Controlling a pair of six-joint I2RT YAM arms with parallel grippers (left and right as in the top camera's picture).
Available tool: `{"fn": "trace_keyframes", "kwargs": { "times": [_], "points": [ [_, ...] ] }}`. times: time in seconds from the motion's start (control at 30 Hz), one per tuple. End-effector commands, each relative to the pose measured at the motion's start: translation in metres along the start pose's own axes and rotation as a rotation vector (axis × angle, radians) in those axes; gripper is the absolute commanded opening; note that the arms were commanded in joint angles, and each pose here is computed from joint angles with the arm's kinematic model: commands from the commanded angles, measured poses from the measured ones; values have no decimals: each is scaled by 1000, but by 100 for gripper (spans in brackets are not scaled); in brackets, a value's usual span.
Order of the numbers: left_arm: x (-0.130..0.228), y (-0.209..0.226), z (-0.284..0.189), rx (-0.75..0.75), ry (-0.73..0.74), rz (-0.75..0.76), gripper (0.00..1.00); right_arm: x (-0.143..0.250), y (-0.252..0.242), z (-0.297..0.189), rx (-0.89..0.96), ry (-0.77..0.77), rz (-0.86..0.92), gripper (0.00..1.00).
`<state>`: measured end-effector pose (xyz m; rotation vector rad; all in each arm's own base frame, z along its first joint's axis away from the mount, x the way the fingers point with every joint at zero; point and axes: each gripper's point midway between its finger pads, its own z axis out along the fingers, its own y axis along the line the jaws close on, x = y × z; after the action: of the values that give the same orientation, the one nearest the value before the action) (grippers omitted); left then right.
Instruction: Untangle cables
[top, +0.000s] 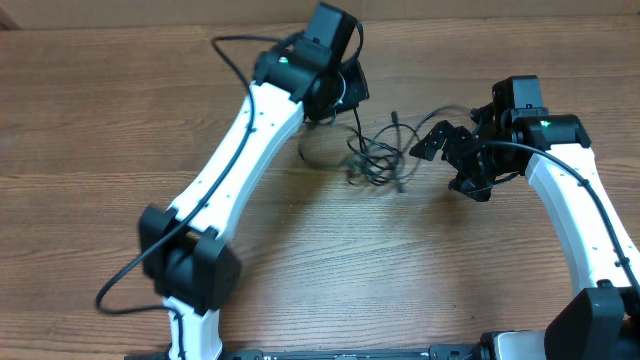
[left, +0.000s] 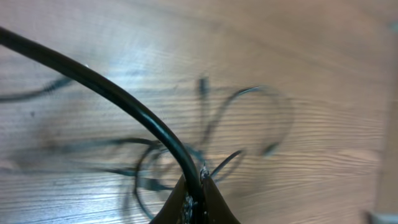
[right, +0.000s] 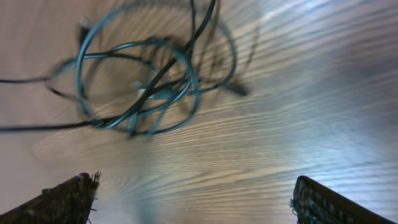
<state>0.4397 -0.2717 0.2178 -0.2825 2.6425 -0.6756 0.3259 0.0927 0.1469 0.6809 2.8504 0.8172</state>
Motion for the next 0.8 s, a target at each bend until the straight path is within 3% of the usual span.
{"fn": "trace_keyframes", "kwargs": {
  "times": [0.0, 0.37, 0.63, 0.77],
  "points": [
    [-13, -17, -35, 56, -77, 84, 4, -1, 22, -5, -81, -1, -37, 100],
    [-25, -46, -108, 177, -217, 156, 4, 2, 72, 2, -222, 9, 151, 100],
    [-24, -51, -116, 199, -222, 164, 4, -3, 107, 10, -275, -63, 190, 99],
    [-22, -53, -117, 211, -212, 171, 5, -7, 125, 11, -315, -107, 194, 92]
  ]
}}
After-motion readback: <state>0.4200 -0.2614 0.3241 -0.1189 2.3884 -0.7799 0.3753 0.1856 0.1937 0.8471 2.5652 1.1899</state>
